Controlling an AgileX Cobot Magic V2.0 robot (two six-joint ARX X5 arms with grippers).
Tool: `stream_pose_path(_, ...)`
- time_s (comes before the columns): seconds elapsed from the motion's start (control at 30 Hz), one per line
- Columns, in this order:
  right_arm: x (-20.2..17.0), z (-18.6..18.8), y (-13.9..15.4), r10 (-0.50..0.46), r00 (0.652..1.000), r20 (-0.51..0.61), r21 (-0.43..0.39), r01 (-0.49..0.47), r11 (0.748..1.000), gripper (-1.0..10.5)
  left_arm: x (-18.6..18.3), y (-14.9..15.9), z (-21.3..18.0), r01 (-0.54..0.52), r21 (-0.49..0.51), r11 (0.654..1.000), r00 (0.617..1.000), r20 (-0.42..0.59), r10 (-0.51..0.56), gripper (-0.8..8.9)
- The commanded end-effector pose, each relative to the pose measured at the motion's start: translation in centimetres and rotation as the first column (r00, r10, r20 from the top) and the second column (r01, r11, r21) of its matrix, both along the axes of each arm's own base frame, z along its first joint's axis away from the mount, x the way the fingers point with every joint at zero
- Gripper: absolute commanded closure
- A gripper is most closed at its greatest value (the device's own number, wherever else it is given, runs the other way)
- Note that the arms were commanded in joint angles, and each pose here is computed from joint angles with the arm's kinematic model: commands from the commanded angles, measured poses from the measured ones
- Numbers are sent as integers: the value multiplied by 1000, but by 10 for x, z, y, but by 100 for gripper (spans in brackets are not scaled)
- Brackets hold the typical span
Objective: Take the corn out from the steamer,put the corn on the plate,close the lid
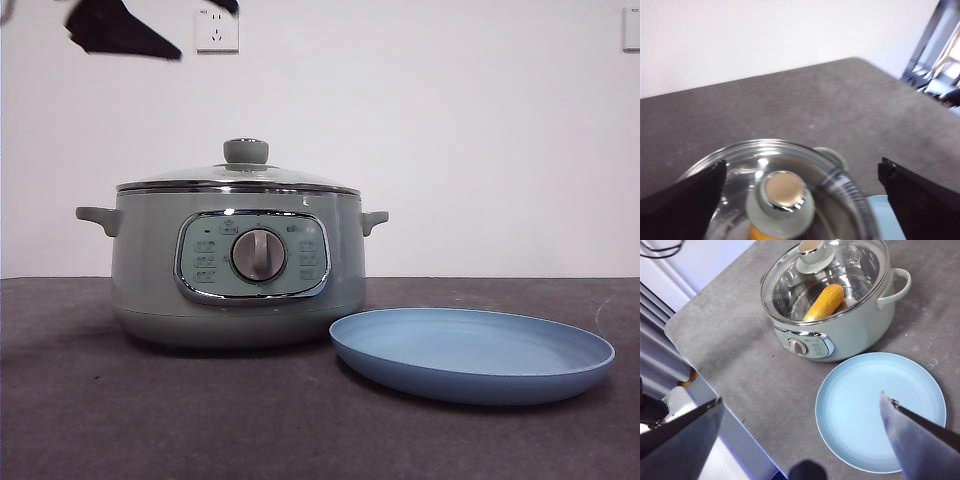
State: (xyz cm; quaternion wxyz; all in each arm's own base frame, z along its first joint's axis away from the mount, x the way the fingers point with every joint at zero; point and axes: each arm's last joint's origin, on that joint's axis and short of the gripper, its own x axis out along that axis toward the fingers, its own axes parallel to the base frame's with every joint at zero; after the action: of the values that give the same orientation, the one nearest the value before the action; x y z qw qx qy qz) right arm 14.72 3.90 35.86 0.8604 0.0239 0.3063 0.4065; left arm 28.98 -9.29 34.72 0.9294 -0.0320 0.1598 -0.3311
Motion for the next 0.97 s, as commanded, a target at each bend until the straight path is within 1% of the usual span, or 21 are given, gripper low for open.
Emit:
stream_pose_path(0.03,1,0,1,3,1000,3,1,-3,1000,380,12,-9,-7,-13,62,998,999,48,10,275)
stream_pose_path(0.17,3,0,1,2,1000,-2,-1,-2,1000,380,28,-22,-25,-28,107,994,998,56,22,275)
stream_pose_path(0.4,3,0,1,2,1000,-3,-1,-2,1000,380,50,-40,-63,-33,154,987,999,-8,34,275)
stream_pose_path(0.5,3,0,1,2,1000,-3,-1,-2,1000,380,56,-43,-74,-25,165,986,999,-34,31,275)
stream_pose_path(0.67,3,0,1,2,1000,-3,-1,-2,1000,380,59,-49,-85,-18,181,983,998,-63,29,284)
stream_pose_path(0.77,3,0,1,2,1000,-3,-1,-2,1000,380,58,-52,-86,-41,198,979,997,-61,54,298)
stream_pose_path(0.8,3,0,1,2,1000,-3,-1,-2,1000,380,57,-53,-86,-42,200,979,997,-59,55,350)
stream_pose_path(0.87,3,0,1,2,1000,-2,-1,-2,1000,380,56,-56,-86,-33,199,980,997,-60,45,488)
stream_pose_path(0.9,3,0,1,2,1000,-2,-1,-2,1000,380,56,-57,-86,-29,199,980,997,-61,42,591)
stream_pose_path(0.97,3,0,1,2,1000,-2,-1,-2,1000,380,56,-57,-87,-28,200,979,997,-64,41,750)
